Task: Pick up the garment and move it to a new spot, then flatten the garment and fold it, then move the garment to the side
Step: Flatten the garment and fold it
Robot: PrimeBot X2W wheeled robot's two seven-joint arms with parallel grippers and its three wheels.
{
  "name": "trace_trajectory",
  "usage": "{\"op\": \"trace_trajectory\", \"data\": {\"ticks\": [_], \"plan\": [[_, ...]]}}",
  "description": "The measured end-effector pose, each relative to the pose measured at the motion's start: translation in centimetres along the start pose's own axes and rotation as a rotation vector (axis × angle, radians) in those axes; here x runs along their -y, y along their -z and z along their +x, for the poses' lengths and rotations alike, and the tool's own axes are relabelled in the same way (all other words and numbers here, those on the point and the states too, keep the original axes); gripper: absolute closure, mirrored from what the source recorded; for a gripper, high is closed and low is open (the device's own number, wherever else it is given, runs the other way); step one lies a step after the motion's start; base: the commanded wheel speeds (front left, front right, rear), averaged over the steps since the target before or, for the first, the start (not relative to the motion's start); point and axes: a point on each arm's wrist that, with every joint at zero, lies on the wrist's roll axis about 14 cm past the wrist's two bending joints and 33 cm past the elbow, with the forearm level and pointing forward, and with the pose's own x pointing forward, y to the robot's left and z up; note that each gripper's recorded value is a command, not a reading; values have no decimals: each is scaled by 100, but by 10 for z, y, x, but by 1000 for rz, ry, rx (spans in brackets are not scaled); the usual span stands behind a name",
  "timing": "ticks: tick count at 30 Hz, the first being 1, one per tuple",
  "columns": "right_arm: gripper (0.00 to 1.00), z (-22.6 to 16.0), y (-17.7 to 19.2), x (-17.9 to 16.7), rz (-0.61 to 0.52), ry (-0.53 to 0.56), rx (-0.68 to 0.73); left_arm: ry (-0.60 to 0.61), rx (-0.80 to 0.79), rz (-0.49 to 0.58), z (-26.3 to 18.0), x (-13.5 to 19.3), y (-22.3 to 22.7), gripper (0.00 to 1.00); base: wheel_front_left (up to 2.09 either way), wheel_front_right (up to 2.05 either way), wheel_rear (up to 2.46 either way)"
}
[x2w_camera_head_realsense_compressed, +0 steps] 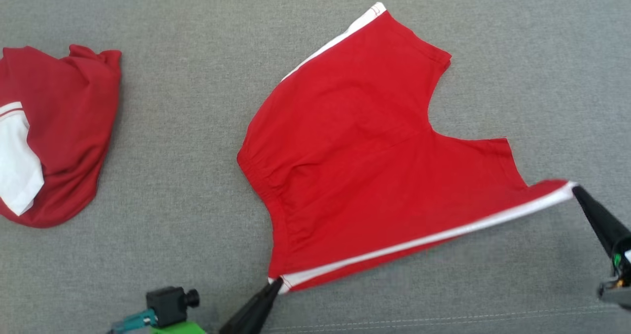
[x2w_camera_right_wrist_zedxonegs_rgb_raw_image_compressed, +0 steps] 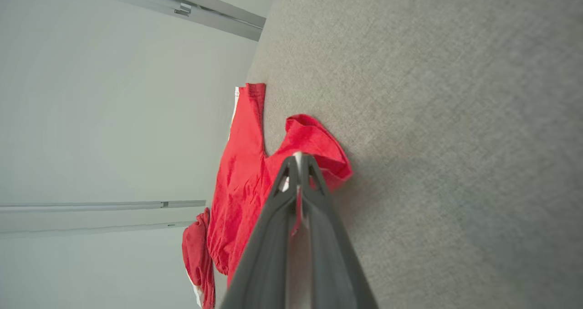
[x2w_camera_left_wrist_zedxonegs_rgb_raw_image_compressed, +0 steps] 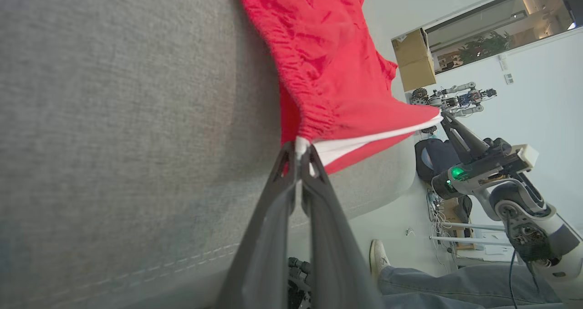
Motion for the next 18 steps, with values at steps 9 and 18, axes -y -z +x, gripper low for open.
{"op": "trace_trajectory", "data": {"ticks": [9,18], "plan": [[100,59,-20,-73,-114,-170,-49,88,29,98,28,16,-63,100,0,0,0],[100,142,-21,-150,-257,-308,-101,60,40,180,62,9,-116,100,0,0,0]]}}
